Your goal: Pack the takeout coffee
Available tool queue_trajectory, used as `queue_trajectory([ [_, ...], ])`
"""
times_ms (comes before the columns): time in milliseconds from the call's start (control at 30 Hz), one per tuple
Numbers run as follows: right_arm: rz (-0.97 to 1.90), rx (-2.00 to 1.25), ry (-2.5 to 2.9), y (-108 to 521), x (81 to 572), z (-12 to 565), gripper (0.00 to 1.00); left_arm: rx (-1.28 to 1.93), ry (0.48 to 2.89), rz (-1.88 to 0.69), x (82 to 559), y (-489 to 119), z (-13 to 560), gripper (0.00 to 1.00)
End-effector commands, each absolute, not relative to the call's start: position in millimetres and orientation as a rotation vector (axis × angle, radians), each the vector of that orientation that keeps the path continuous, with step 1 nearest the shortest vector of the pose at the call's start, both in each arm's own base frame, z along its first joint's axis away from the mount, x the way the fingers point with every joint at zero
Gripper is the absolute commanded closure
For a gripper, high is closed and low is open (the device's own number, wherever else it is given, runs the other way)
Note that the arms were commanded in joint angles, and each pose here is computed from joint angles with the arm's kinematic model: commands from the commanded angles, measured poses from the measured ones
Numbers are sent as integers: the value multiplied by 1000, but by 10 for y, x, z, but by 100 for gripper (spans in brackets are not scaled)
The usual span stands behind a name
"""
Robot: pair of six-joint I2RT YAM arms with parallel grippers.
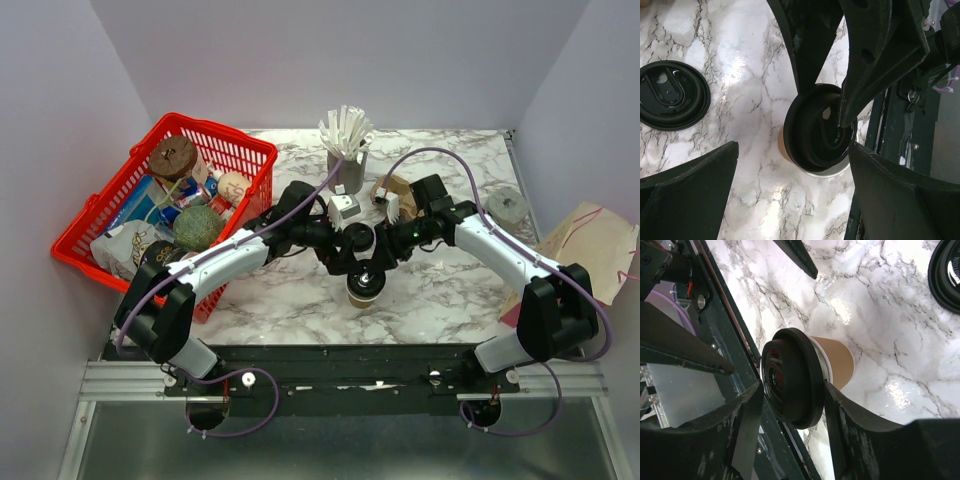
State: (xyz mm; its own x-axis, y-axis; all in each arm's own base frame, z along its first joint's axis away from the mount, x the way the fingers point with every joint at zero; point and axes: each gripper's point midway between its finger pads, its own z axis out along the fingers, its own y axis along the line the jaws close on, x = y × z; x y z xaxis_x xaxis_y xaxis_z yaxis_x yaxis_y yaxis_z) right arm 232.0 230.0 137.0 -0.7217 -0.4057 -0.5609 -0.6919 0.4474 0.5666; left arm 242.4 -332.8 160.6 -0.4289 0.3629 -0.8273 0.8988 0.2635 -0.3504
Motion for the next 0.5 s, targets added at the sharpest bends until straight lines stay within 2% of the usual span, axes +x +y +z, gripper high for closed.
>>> queue_trajectory([
  [0, 1130, -904, 2380, 2282, 2375, 1278, 39, 1154, 1876, -1188, 2387, -3438, 1681, 1],
  [300, 1115, -894, 2385, 2261, 2360, 1248, 34, 1177, 1877, -1231, 2324, -3468, 1662, 2],
  [467, 1125, -856, 2407, 2257, 2330, 1209, 26, 1183, 1876, -1232, 2309, -3459, 1667, 1],
])
